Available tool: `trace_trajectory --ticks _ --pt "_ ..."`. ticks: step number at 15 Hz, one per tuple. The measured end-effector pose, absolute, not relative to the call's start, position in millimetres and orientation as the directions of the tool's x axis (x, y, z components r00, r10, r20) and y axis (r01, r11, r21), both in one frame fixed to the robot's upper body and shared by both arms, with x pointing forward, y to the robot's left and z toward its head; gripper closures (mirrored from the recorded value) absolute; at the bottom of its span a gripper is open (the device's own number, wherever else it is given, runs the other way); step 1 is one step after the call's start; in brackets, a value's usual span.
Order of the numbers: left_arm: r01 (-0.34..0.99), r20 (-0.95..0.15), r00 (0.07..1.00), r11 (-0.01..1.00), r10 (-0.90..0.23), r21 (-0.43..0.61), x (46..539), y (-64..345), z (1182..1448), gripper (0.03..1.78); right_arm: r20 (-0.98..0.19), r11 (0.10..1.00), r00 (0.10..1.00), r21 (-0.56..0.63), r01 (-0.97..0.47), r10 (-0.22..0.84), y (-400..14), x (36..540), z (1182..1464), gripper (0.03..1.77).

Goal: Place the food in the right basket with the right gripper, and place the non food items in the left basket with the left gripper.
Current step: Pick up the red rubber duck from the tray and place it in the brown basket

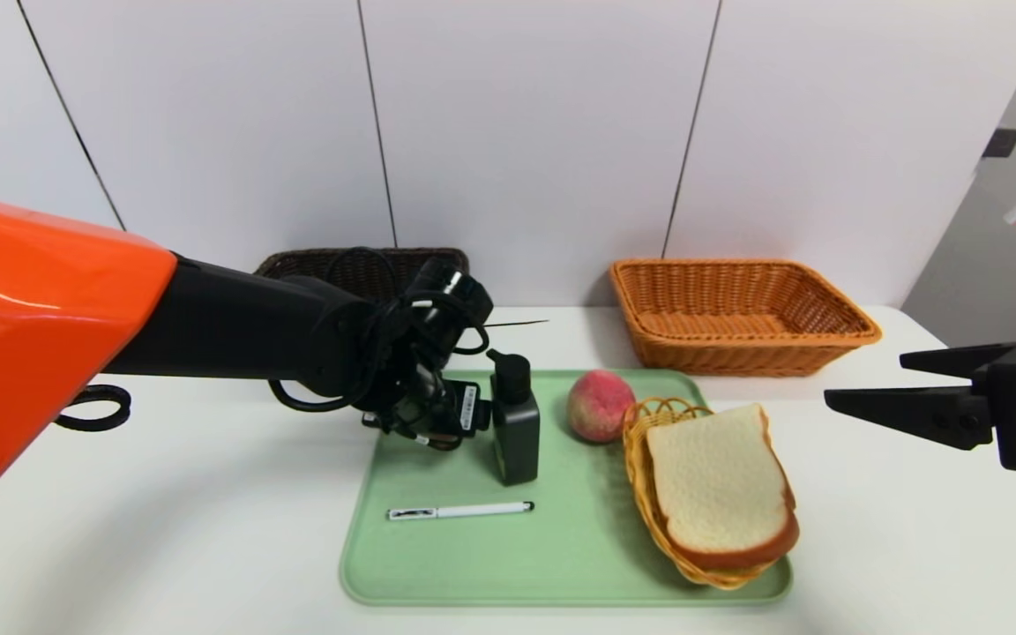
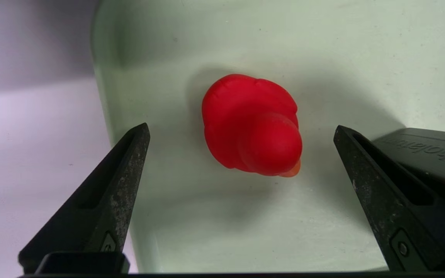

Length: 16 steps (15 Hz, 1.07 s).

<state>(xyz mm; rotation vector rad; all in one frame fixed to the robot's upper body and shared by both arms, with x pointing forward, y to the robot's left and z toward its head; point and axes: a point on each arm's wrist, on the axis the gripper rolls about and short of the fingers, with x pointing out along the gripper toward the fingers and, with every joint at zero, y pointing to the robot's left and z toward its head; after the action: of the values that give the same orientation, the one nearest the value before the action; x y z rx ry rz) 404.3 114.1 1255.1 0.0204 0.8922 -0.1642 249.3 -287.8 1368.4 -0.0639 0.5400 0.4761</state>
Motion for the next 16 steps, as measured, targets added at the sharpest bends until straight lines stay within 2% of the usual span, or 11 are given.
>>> trace_trajectory --ticks 5,6,9,11,13,16 --pt "0.149 -0.785 0.607 0.988 -0.126 -0.043 406.1 113.3 1249.4 0.12 -0.509 0.889 0.752 0.064 -0.452 0.419 -288.0 248.5 1368.0 0.10" --pt "0.148 -0.785 0.606 0.988 -0.125 -0.042 406.3 113.2 1248.9 0.23 -0.509 0.890 0.752 0.065 -0.452 0.419 -288.0 248.4 1368.0 0.10" --pt "0.147 -0.787 0.605 0.988 -0.122 -0.041 406.9 113.4 1247.8 0.71 -0.505 0.889 0.754 0.063 -0.453 0.420 -288.4 247.0 1368.7 0.10" --pt "0.146 -0.788 0.604 0.989 -0.120 -0.038 407.5 113.0 1246.5 0.93 -0.502 0.889 0.755 0.062 -0.454 0.421 -288.7 245.9 1369.2 0.10" --pt "0.143 -0.788 0.604 0.989 -0.115 -0.035 408.2 112.8 1245.0 1.09 -0.502 0.888 0.755 0.062 -0.455 0.422 -288.9 245.1 1368.8 0.10" --pt "0.138 -0.790 0.603 0.990 -0.111 -0.034 408.3 112.8 1244.0 1.11 -0.501 0.887 0.754 0.064 -0.457 0.425 -289.3 243.6 1368.4 0.10"
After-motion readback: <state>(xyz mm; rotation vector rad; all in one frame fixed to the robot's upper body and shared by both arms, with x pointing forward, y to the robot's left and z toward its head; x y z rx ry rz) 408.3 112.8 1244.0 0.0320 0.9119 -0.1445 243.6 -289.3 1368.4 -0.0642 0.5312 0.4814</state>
